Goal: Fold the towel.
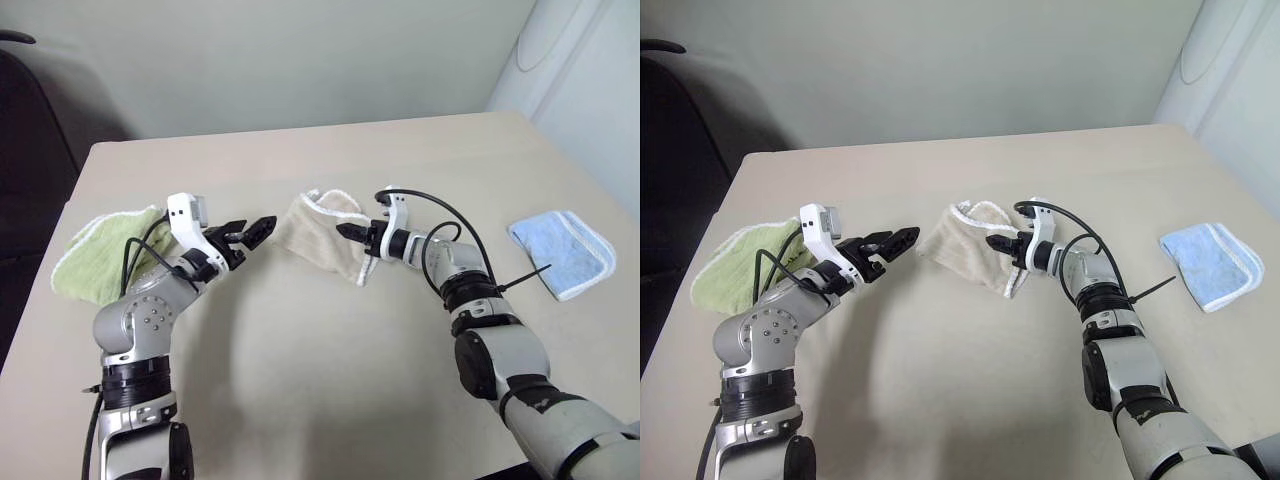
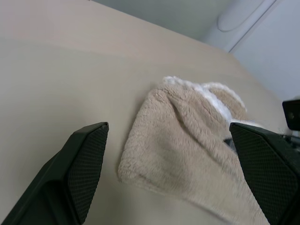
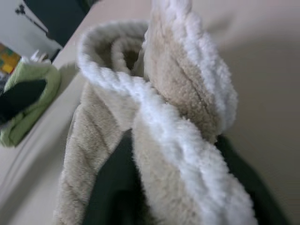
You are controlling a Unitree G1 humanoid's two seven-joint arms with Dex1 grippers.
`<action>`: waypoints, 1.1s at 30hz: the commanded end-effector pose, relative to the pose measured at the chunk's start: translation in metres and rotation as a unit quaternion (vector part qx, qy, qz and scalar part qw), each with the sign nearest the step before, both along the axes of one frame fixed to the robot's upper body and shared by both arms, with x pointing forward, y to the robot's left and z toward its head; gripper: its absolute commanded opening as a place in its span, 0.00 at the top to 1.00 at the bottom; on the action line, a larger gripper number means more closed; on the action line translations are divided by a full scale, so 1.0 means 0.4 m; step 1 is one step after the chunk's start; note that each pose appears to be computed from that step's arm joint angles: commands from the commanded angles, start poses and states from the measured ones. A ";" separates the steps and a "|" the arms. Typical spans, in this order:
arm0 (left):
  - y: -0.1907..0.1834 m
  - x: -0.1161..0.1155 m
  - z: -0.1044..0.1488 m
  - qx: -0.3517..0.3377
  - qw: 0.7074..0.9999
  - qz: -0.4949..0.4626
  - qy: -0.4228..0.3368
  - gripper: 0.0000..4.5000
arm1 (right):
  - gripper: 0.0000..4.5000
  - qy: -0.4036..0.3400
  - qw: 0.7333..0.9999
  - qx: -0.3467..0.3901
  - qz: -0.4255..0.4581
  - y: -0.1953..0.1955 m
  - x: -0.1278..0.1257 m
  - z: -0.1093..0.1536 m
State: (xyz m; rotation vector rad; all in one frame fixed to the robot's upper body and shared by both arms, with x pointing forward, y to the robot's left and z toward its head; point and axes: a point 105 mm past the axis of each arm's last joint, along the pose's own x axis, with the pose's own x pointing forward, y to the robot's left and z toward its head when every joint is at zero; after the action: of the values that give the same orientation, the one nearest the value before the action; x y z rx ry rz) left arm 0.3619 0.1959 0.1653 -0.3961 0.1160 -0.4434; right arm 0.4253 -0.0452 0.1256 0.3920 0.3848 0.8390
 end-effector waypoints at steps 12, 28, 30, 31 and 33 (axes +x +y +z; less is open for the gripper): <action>-0.019 -0.009 0.027 -0.003 1.000 -0.011 -0.019 0.00 | 1.00 -0.079 0.959 0.182 -0.201 -0.302 -0.056 0.196; -0.087 0.032 0.016 -0.009 0.998 -0.059 -0.007 0.00 | 0.93 0.029 0.799 0.097 -0.593 -0.921 -0.213 0.101; -0.094 0.035 0.015 -0.009 0.998 -0.062 -0.006 0.00 | 0.80 0.028 0.795 0.083 -0.601 -0.933 -0.211 0.082; -0.095 0.037 0.015 -0.012 0.998 -0.062 -0.007 0.00 | 0.72 0.027 0.794 0.079 -0.603 -0.936 -0.212 0.077; -0.095 0.038 0.014 -0.017 0.998 -0.061 -0.006 0.00 | 0.57 0.021 0.794 0.067 -0.604 -0.939 -0.215 0.079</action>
State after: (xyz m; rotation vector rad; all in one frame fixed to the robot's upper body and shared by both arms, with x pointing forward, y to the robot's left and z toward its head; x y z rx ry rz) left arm 0.3750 0.1564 0.1583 -0.4346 0.1755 -0.5659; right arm 0.3423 -0.4103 0.1329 0.7339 0.1267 -0.4152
